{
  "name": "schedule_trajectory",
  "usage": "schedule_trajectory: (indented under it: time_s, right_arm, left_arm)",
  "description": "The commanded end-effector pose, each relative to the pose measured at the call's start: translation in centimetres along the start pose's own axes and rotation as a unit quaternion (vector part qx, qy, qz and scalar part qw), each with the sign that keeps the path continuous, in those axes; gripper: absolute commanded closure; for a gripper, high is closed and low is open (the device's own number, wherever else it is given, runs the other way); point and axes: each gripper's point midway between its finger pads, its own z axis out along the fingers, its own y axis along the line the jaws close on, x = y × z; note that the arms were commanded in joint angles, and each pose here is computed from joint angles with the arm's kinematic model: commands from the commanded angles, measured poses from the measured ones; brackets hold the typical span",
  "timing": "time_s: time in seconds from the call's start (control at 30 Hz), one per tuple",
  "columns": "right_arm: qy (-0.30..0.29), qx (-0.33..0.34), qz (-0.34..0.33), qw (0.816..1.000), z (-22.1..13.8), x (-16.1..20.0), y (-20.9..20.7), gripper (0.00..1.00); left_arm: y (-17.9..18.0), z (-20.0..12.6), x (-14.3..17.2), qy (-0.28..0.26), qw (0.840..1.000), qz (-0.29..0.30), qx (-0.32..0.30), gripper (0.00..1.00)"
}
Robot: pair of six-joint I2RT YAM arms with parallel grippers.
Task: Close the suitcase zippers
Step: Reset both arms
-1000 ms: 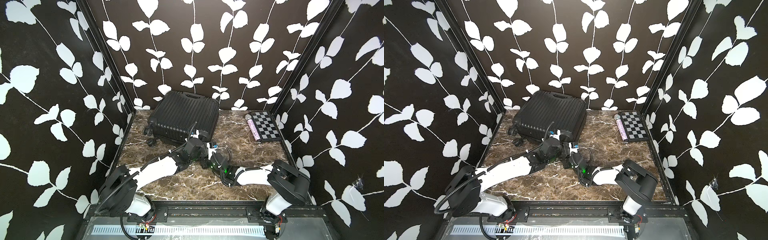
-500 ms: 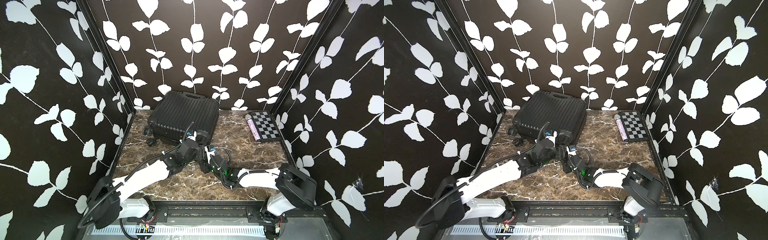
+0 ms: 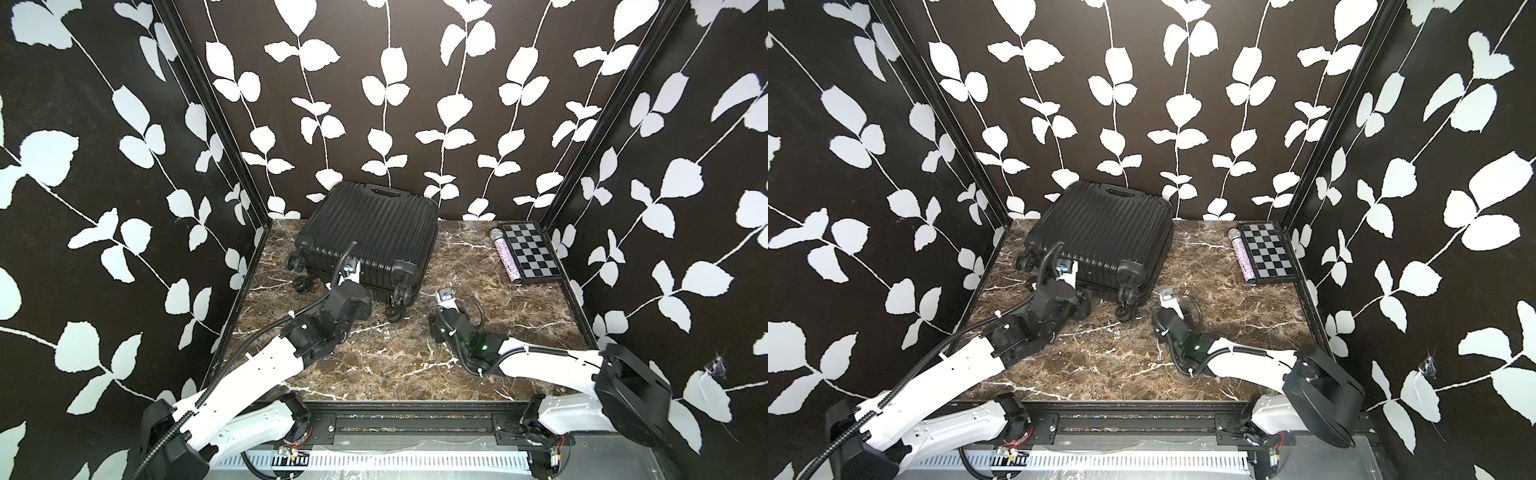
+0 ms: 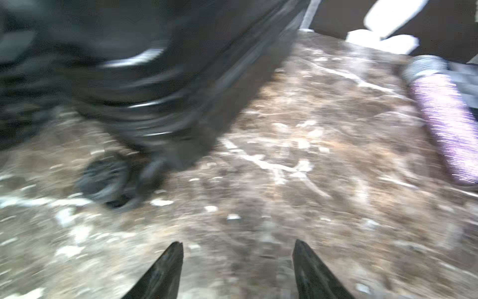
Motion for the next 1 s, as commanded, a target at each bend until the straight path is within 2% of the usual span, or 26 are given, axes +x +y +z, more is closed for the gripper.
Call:
schedule_trajectory:
  time_s: [0.0, 0.1, 0.2, 0.33, 0.57, 0.7, 0.83, 0.97]
  right_arm:
    - [-0.006, 0.054, -0.004, 0.999, -0.4, -0.7, -3.7, 0.34]
    - [-0.017, 0.082, 0.002, 0.997, -0.8, -1.9, -6.3, 0.33]
    - [-0.026, 0.121, 0.01, 0.992, -1.7, -2.8, -9.4, 0.33]
    - [-0.039, 0.168, 0.021, 0.985, -3.2, -3.7, -13.3, 0.31]
    - [-0.037, 0.234, 0.029, 0.971, -4.7, -3.1, -18.7, 0.29]
    - [-0.029, 0.268, 0.043, 0.962, -4.5, -1.1, -21.5, 0.29]
    - [-0.029, 0.282, 0.057, 0.957, -4.0, 0.7, -23.1, 0.27]
    - [-0.032, 0.274, 0.073, 0.959, -2.7, 1.9, -24.1, 0.24]
  left_arm:
    - [3.4, 0.0, 0.7, 0.004, 0.996, 0.056, -0.063, 0.36]
    - [6.2, 0.5, 0.5, -0.001, 0.99, 0.079, -0.118, 0.36]
    - [8.8, 1.3, 1.2, -0.001, 0.985, 0.074, -0.155, 0.36]
    - [11.5, 2.2, 2.8, 0.002, 0.984, 0.038, -0.175, 0.36]
    - [14.6, 3.9, 5.6, -0.001, 0.978, 0.02, -0.209, 0.31]
    - [16.0, 5.0, 6.6, 0.008, 0.98, -0.001, -0.201, 0.3]
    - [16.2, 6.0, 6.3, -0.021, 0.98, 0.032, -0.197, 0.29]
    - [16.4, 7.7, 7.7, -0.035, 0.985, 0.015, -0.169, 0.27]
